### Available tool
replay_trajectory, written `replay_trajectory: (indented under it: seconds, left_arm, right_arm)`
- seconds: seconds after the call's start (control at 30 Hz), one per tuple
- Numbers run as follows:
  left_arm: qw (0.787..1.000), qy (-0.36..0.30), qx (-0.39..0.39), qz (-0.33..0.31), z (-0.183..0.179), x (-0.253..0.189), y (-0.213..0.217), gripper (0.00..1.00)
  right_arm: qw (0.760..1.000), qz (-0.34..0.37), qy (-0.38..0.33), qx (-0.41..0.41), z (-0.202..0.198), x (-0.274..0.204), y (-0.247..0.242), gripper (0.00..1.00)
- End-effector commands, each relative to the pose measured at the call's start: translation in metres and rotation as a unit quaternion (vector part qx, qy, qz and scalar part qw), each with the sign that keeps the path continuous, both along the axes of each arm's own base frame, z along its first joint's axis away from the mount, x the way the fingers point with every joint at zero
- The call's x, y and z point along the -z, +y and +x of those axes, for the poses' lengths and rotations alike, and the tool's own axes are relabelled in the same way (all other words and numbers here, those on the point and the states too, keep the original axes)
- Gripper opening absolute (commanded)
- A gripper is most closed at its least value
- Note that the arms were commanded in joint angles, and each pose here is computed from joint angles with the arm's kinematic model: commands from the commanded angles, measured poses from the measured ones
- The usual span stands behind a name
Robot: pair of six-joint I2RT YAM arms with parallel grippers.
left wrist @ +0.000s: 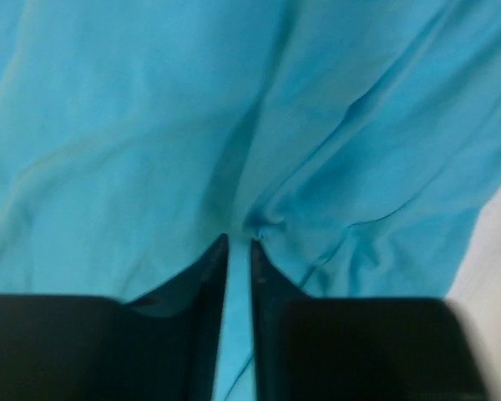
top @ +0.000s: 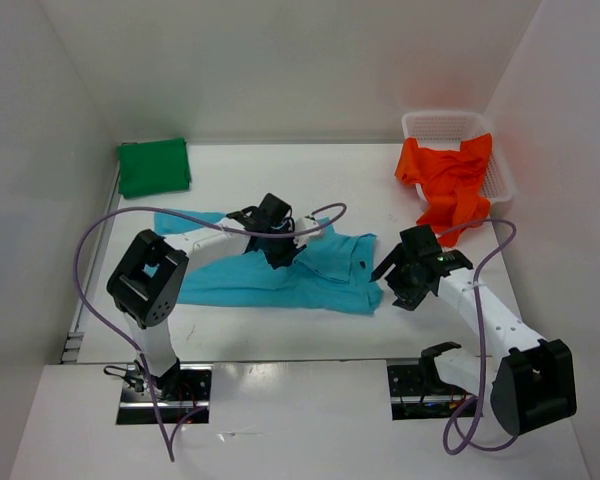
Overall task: Fold and stack the t-shirts
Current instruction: Fold the flattened tshirt in 1/3 of the way
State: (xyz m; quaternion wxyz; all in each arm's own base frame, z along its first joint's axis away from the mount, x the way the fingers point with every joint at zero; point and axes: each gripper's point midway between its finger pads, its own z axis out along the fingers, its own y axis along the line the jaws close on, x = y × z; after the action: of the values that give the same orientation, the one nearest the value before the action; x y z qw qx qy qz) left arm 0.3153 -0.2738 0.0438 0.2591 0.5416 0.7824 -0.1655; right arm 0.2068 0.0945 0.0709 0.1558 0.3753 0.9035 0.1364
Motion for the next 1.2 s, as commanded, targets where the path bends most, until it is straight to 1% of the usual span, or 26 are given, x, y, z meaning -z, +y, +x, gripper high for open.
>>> replay_trajectory:
  seconds: [0.0,0.07,0.1,0.17,0.2,0.23,0.27,0.3,0.33,0.37,0.4,0.43,0.47,0.5,0.57,0.6,0.67,0.73,0.77,0.87,0.9,0.97,1.0,1.07,1.1,1.17]
  left_arm:
    - [0.999,0.025,-0.023,-0.033,0.008,-0.011,-0.007,0.27]
    - [0.999,0.031,-0.023,-0.029,0.008,-0.009,-0.007,0.31]
    - [0.999,0.034,-0.028,-0.026,0.01,-0.005,-0.004,0.34]
    - [0.998,0.048,-0.029,-0.028,0.01,-0.004,-0.002,0.45]
    - [0.998,0.05,-0.029,-0.027,0.011,-0.002,-0.003,0.49]
    - [0.997,0.066,-0.036,-0.025,0.01,0.001,0.001,0.5]
    - [0.997,0.062,-0.039,-0.033,0.016,-0.004,0.001,0.5]
    - [0.996,0.069,-0.043,-0.031,0.014,-0.004,0.003,0.5]
    - [0.995,0.072,-0.053,-0.036,0.02,-0.006,0.009,0.52]
    - [0.995,0.071,-0.056,-0.042,0.024,-0.01,0.01,0.52]
    - [0.994,0.075,-0.066,-0.043,0.025,-0.014,0.015,0.52]
    - [0.994,0.069,-0.072,-0.047,0.028,-0.018,0.019,0.52]
    - [0.992,0.077,-0.091,-0.046,0.032,-0.018,0.029,0.53]
    - [0.99,0.08,-0.102,-0.048,0.035,-0.02,0.033,0.53]
    - [0.988,0.088,-0.122,-0.044,0.04,-0.018,0.049,0.54]
    - [0.987,0.091,-0.128,-0.042,0.042,-0.02,0.054,0.55]
    - [0.985,0.093,-0.142,-0.042,0.045,-0.022,0.065,0.55]
    - [0.982,0.09,-0.157,-0.056,0.05,-0.034,0.078,0.55]
    - [0.98,0.088,-0.167,-0.06,0.051,-0.041,0.084,0.55]
    - [0.973,0.085,-0.206,-0.066,0.059,-0.048,0.111,0.56]
    - [0.966,0.089,-0.231,-0.068,0.061,-0.05,0.128,0.58]
    - [0.96,0.086,-0.256,-0.077,0.064,-0.055,0.146,0.58]
    - [0.953,0.091,-0.279,-0.077,0.066,-0.05,0.164,0.58]
    - [0.946,0.087,-0.302,-0.079,0.066,-0.055,0.183,0.59]
    - [0.939,0.086,-0.323,-0.081,0.069,-0.055,0.2,0.59]
    - [0.931,0.097,-0.342,-0.079,0.062,-0.049,0.215,0.59]
  right_arm:
    - [0.999,-0.012,-0.041,-0.021,0.012,-0.013,0.01,0.84]
    - [0.997,-0.027,-0.055,-0.039,0.014,-0.021,0.017,0.84]
    - [0.996,-0.031,-0.068,-0.044,0.02,-0.029,0.021,0.84]
    - [0.994,-0.059,-0.061,-0.068,0.021,-0.028,0.023,0.84]
    - [0.993,-0.063,-0.071,-0.071,0.028,-0.035,0.027,0.84]
    - [0.992,-0.08,-0.055,-0.085,0.028,-0.028,0.029,0.84]
    - [0.988,-0.092,-0.052,-0.114,0.025,-0.027,0.039,0.82]
    - [0.984,-0.112,-0.068,-0.119,0.033,-0.036,0.045,0.78]
    - [0.98,-0.135,-0.051,-0.137,0.033,-0.026,0.052,0.74]
    - [0.972,-0.147,-0.061,-0.175,0.032,-0.033,0.072,0.67]
    - [0.966,-0.171,-0.062,-0.184,0.034,-0.032,0.077,0.5]
    - [0.959,-0.197,-0.036,-0.2,0.033,-0.015,0.082,0.41]
    - [0.954,-0.207,-0.036,-0.214,0.037,-0.017,0.09,0.32]
    - [0.947,-0.217,-0.034,-0.232,0.035,-0.013,0.098,0.17]
    - [0.941,-0.224,-0.025,-0.252,0.038,-0.002,0.107,0.07]
    - [0.939,-0.21,-0.039,-0.27,0.041,-0.003,0.121,0.0]
    - [0.937,-0.201,-0.053,-0.28,0.048,-0.005,0.131,0.0]
    - [0.933,-0.202,-0.061,-0.29,0.054,-0.005,0.135,0.0]
    - [0.931,-0.208,-0.055,-0.296,0.055,0.001,0.136,0.0]
    - [0.927,-0.196,-0.044,-0.316,0.054,0.009,0.145,0.0]
    - [0.923,-0.194,-0.042,-0.328,0.052,0.014,0.15,0.0]
    - [0.923,-0.187,-0.047,-0.334,0.054,0.016,0.155,0.0]
    - [0.921,-0.191,-0.038,-0.336,0.055,0.023,0.156,0.0]
    - [0.919,-0.188,-0.039,-0.343,0.059,0.025,0.162,0.0]
    - [0.919,-0.185,-0.036,-0.346,0.06,0.027,0.166,0.0]
    - [0.917,-0.182,-0.035,-0.352,0.06,0.028,0.169,0.0]
